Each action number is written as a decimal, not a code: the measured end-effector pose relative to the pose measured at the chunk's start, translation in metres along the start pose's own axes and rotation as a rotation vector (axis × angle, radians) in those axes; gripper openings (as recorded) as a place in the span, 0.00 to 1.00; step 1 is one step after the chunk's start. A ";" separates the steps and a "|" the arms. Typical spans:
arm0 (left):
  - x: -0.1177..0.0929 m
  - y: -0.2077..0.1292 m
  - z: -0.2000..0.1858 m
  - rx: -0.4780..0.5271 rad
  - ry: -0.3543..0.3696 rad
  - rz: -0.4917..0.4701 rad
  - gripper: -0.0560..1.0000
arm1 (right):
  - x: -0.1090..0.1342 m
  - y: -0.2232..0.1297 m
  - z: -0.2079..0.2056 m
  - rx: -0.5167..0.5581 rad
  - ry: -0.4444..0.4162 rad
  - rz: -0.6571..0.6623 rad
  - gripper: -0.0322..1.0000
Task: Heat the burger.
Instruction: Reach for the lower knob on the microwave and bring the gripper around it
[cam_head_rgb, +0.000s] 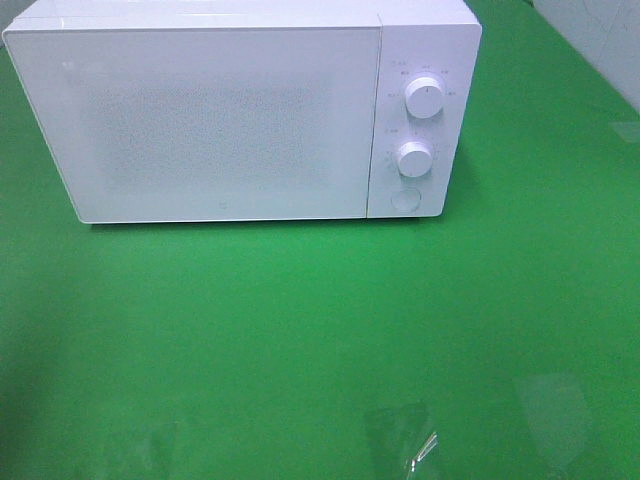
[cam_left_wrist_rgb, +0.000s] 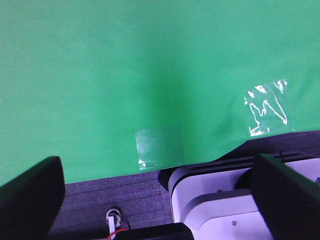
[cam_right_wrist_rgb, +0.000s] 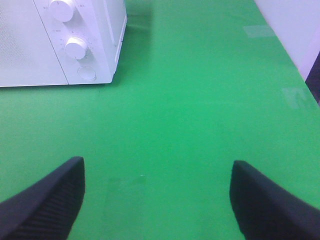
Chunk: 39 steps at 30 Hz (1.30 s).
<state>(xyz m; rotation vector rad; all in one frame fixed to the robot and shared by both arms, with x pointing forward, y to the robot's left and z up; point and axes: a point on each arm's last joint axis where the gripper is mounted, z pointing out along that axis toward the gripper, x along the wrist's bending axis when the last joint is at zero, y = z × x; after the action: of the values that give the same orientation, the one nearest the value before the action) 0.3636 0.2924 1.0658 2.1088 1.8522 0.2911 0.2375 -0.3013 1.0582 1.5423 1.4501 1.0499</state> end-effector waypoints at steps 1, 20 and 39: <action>-0.001 -0.012 -0.001 -0.039 0.016 0.016 0.93 | 0.000 0.000 0.000 0.000 0.000 0.000 0.77; -0.009 -0.087 -0.019 -0.430 0.085 0.055 0.93 | 0.000 0.000 0.000 0.000 0.000 0.000 0.77; -0.021 -0.126 -0.040 -0.744 0.037 0.032 0.93 | 0.000 0.000 0.000 0.000 0.000 0.000 0.77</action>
<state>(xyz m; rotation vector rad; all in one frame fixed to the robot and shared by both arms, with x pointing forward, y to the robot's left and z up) 0.2298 0.2894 1.0577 1.6108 1.4094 0.8743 0.2375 -0.3013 1.0582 1.5423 1.4501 1.0499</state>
